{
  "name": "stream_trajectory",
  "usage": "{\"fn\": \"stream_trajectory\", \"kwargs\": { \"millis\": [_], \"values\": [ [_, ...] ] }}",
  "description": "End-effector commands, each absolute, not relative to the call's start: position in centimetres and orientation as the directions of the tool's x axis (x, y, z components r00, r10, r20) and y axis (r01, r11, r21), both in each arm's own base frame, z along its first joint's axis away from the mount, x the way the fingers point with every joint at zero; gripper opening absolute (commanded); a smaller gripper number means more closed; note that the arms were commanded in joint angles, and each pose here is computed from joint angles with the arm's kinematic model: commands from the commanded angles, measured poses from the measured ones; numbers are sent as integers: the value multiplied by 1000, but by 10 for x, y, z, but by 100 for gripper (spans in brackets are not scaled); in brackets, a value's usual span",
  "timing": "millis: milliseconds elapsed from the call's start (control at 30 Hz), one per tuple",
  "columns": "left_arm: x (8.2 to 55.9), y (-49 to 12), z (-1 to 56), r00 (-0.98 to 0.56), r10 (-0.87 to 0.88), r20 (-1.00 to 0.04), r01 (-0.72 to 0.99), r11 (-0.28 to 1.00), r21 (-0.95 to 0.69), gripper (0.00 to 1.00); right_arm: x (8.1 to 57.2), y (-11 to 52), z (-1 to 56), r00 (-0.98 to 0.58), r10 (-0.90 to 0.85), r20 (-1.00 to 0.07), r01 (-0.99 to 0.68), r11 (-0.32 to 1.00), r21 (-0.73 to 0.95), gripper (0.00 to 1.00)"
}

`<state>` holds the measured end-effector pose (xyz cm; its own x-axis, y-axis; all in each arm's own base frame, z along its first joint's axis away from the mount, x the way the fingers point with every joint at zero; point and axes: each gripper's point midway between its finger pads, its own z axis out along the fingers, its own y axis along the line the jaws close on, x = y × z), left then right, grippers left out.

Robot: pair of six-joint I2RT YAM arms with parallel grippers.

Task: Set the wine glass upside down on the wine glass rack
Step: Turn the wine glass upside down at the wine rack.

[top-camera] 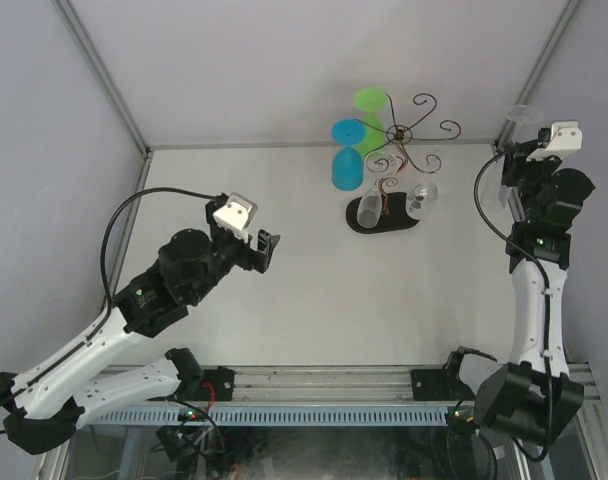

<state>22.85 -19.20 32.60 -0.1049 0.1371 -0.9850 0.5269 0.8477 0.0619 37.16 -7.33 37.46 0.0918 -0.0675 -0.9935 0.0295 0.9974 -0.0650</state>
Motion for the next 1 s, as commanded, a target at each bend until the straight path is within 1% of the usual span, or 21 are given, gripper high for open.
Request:
{"fn": "stream_trajectory", "kwargs": {
  "millis": [0,167,333,467,767,967],
  "values": [
    [234,-196,319,-135,121,-983,532,846,31,82,384,-64,421,284,-33,-958,-69,996,-54,0],
    [239,-198,310,-167,131,-977,528,849,24,82,417,-77,407,305,-6,-952,-118,992,-44,0],
    [246,-196,302,-186,149,-971,509,860,35,82,439,-87,398,319,3,-948,-170,984,-54,0],
    [251,-195,300,-208,132,-969,506,862,8,82,457,-95,385,297,43,-954,-229,973,-27,0],
    [257,-191,295,-231,129,-964,490,872,-1,81,486,-87,369,234,154,-960,-458,889,31,0],
    [258,-191,292,-238,134,-962,486,874,1,80,497,-79,353,192,163,-968,-558,829,29,0]
  ]
}}
